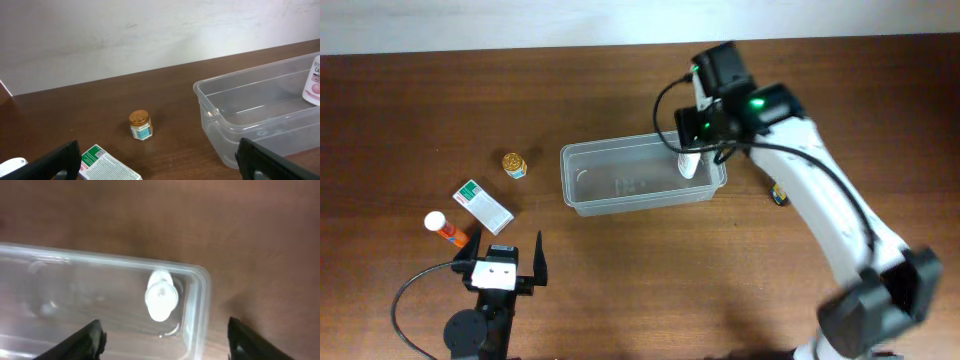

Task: Pack container
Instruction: 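Release the spray bottle and move the right gripper to the dark bottle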

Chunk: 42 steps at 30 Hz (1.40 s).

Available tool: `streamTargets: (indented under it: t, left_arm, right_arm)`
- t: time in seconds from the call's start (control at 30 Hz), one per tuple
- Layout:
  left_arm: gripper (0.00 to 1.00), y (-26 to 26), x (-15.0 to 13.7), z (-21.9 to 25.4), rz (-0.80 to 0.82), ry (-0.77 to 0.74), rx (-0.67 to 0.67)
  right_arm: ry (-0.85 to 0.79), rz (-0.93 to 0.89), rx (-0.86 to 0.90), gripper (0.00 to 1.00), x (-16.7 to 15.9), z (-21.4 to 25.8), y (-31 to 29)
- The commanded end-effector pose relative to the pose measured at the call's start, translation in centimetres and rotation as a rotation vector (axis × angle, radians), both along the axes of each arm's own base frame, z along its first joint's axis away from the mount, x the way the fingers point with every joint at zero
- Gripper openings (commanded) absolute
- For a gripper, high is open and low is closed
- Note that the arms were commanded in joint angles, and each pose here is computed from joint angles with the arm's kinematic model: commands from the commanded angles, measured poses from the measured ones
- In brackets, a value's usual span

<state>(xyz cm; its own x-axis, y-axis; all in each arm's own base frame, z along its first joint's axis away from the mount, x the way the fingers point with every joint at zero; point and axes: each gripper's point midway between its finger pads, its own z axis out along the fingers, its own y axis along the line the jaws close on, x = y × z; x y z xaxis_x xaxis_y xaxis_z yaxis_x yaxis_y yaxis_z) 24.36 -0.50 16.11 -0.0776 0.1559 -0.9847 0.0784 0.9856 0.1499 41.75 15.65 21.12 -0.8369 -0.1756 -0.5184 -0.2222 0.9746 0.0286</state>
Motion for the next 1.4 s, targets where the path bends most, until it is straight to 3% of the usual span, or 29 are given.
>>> streamTargets:
  t: [0.0,0.17,0.33,0.43,0.7,1.1,1.37]
  left_arm:
    - [0.99,-0.1,0.0,-0.1,-0.007,-0.001,0.009]
    - [0.99,-0.1,0.0,-0.1,-0.006,-0.001,0.009]
    - [0.99,-0.1,0.0,-0.1,-0.007,-0.001,0.009]
    - [0.99,-0.1,0.0,-0.1,-0.007,-0.001,0.009]
    - [1.00,-0.1,0.0,-0.1,-0.007,-0.001,0.009]
    - [0.99,-0.1,0.0,-0.1,-0.006,-0.001,0.009]
    - [0.99,-0.1,0.0,-0.1,-0.006,-0.001,0.009]
  right_arm:
    - [-0.121,-0.002,-0.010,0.77,-0.8,5.6,-2.0]
    - [-0.081,-0.158,-0.045,0.78,-2.3,6.5,-9.1]
    - [0.053,-0.297,-0.049,0.81,-3.9,4.4,-15.0]
    - [0.153,-0.284,-0.019,0.86,-5.0,2.0,-17.4]
    - [0.276,-0.275,0.090,0.86,-6.7,-4.9,-18.7]
    - [0.216,-0.253,0.129,0.84,-5.1,-10.5,-18.2]
    - [0.322,-0.255,0.137,0.70,-5.2,-14.7,-18.0]
